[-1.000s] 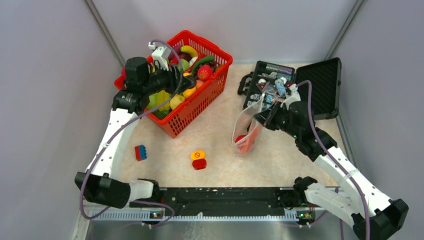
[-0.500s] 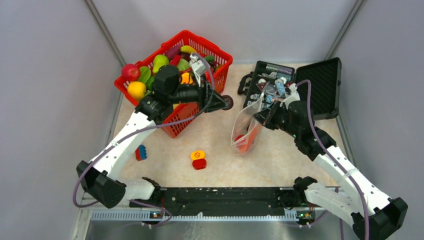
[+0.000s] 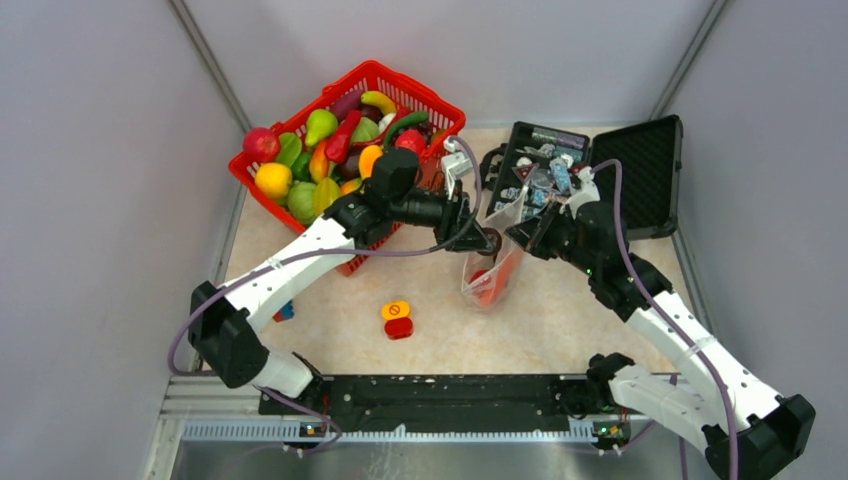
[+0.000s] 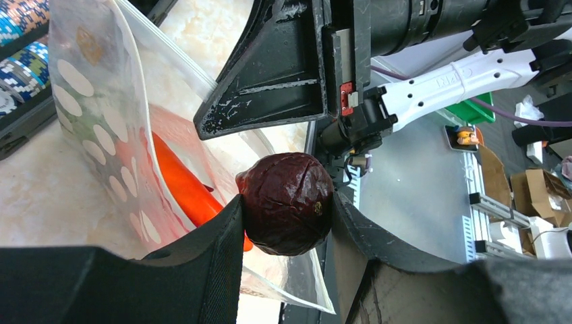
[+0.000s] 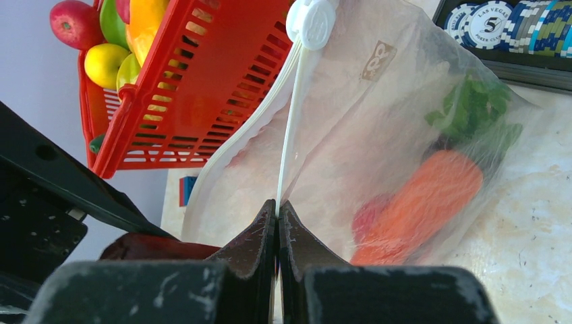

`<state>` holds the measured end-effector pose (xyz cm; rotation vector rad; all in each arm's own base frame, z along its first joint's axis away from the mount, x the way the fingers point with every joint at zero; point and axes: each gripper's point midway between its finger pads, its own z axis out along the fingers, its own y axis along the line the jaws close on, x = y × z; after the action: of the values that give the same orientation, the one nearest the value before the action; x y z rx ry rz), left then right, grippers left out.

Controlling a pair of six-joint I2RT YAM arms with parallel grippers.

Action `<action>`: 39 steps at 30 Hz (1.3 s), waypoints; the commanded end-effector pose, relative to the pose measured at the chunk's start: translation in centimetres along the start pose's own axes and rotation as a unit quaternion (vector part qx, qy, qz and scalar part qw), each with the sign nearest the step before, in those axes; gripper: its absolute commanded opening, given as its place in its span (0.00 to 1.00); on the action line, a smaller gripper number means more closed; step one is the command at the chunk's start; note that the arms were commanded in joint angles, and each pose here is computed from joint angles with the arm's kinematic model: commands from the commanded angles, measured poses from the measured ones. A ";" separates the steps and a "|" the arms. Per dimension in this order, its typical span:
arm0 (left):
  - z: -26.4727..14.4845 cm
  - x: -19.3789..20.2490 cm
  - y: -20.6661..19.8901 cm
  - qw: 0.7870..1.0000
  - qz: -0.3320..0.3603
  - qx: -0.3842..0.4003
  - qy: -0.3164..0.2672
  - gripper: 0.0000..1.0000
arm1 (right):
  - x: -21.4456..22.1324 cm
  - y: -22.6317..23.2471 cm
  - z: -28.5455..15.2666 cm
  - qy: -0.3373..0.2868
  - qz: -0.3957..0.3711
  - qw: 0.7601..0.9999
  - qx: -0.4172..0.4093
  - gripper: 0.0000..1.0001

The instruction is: Place the food in the zip-top bag and seal the zipper

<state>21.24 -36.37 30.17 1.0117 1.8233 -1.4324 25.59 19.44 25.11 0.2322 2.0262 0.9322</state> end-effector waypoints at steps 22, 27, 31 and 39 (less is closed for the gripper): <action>0.6 -0.7 3.4 0.994 0.035 -0.099 0.020 0.67 | -1.6 1.4 -0.5 -0.030 -0.001 0.999 -0.022 0.00; 0.3 -0.8 3.1 0.994 0.042 -0.100 0.017 0.67 | -1.6 1.3 -0.4 -0.029 -0.001 0.999 -0.021 0.00; -0.1 -1.2 2.5 0.994 0.051 -0.097 0.011 0.67 | -1.5 1.3 -0.3 -0.028 -0.001 0.999 -0.022 0.00; -2.1 -3.2 1.0 0.990 0.090 -0.105 -0.035 0.72 | -1.4 1.1 -0.2 -0.026 0.000 0.999 -0.019 0.00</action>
<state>24.10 -35.79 27.84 0.9917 1.9306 -1.1484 25.60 19.41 25.11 0.2338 2.0255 0.9302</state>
